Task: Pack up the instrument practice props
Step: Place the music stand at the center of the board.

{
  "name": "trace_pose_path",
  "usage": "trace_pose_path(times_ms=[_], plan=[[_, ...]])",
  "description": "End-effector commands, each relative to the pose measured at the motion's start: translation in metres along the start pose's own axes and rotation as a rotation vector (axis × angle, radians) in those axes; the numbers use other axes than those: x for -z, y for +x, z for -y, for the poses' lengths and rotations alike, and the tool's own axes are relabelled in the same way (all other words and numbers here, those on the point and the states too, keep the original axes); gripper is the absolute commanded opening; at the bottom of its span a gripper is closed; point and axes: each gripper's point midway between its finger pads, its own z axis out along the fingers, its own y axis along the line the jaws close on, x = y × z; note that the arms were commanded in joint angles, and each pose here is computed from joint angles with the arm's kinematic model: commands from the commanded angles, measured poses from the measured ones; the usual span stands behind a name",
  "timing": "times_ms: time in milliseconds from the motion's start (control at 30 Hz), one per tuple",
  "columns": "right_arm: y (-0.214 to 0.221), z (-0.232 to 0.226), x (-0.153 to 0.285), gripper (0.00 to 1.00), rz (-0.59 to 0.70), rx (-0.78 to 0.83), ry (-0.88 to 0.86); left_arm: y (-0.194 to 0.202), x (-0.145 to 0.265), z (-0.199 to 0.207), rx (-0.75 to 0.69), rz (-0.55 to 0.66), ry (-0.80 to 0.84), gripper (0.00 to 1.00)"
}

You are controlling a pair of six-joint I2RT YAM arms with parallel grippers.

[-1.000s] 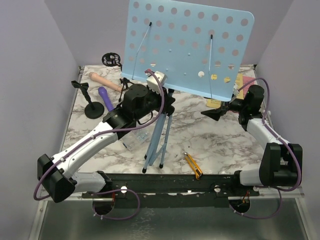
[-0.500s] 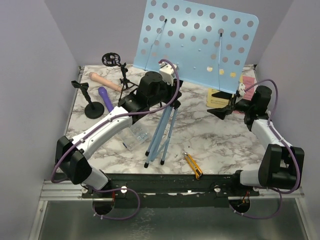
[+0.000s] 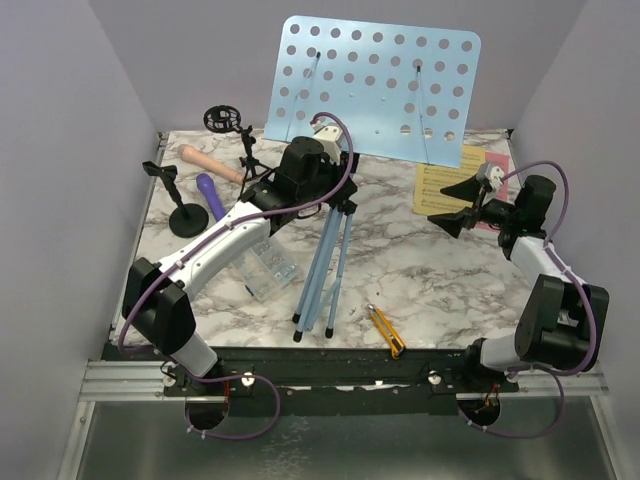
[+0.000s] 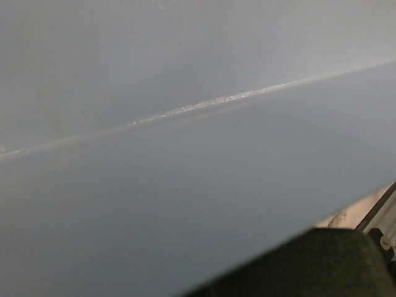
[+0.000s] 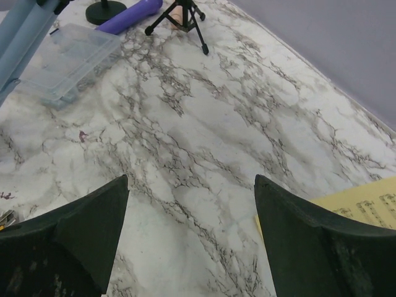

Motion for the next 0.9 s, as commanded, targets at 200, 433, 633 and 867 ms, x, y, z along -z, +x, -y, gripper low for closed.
trace_pose_path(times_ms=[200,433,633,867], plan=[[0.007,0.017,0.010,0.85,-0.023,0.002,0.065,-0.098,0.028,0.046,0.013,0.312,0.180,0.00],[0.008,0.019,0.012,0.85,-0.025,-0.004,0.072,-0.093,0.021,0.043,0.030,0.290,0.185,0.00],[0.009,0.020,0.012,0.85,-0.024,-0.007,0.072,-0.081,0.013,0.041,0.050,0.255,0.192,0.00],[0.009,0.020,0.012,0.85,-0.024,-0.011,0.071,-0.068,0.003,0.037,0.066,0.219,0.189,0.00]])
